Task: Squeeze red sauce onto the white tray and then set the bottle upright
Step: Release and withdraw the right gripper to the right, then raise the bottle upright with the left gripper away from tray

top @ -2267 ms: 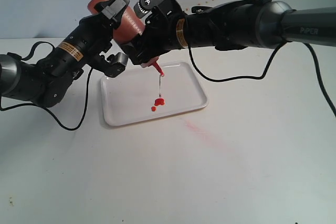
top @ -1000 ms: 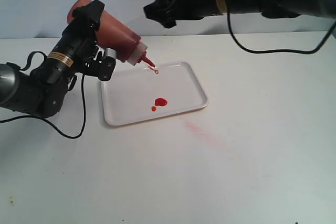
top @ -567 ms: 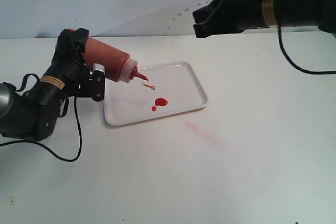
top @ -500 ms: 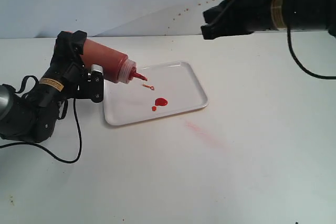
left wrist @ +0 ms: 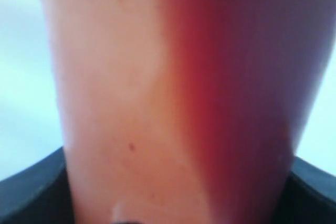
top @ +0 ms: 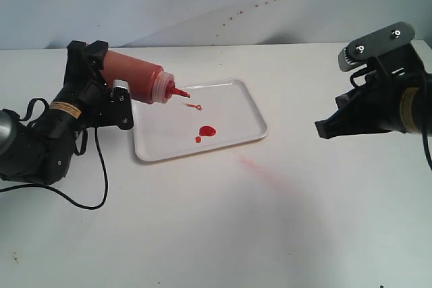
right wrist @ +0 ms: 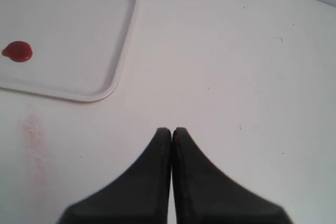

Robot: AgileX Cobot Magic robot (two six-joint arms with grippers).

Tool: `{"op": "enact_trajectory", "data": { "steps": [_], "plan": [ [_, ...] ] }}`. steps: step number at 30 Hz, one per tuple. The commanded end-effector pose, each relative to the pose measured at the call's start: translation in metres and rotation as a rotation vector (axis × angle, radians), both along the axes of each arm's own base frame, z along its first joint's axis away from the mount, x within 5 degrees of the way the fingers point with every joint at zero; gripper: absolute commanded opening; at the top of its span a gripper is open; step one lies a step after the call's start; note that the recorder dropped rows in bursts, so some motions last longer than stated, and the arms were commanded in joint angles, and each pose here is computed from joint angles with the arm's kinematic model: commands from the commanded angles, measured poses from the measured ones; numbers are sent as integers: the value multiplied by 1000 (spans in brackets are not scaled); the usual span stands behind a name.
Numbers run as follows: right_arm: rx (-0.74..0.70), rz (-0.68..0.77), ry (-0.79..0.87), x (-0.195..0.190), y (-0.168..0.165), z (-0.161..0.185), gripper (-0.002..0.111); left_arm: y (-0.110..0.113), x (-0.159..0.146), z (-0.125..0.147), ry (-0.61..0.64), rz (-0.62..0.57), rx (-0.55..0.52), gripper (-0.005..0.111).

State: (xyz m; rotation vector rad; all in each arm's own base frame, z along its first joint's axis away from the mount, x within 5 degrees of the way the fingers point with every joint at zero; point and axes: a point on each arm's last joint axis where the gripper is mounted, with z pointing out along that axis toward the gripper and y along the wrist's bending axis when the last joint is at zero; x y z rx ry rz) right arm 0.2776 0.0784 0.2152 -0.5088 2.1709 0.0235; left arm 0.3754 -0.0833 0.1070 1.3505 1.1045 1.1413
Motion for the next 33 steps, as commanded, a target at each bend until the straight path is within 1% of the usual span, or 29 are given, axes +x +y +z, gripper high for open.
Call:
{"op": "enact_trajectory", "data": {
  "steps": [1,5,10,13,15,18,22,24,30,33],
  "plan": [
    [6,-13,-3,-2,-2,1,0,-2,0,12,-63,-13,-37,0],
    [18,8,28,-3,0,-5,0,-3,-1,11,-60,-28,-31,0],
    [4,0,54,-6,-2,-14,0,-4,-1,11,-61,-35,-29,0],
    [33,27,69,-8,2,-14,0,-5,-4,12,-55,-11,-41,0],
    [57,45,81,-9,5,-14,0,-7,-5,11,-53,-16,-43,0],
    [58,52,82,-9,5,-14,0,-12,-8,9,-35,-57,-88,0],
    [47,61,79,-9,5,-14,0,-17,-10,10,-36,-116,-82,0],
    [37,70,78,-9,5,-15,0,-17,-10,10,-34,-116,-91,0],
    [-17,55,113,-4,3,-30,0,-17,-10,10,-3,-113,-250,0],
    [-37,56,128,-1,3,-36,0,-17,-9,10,6,-112,-305,0]
  ]
}}
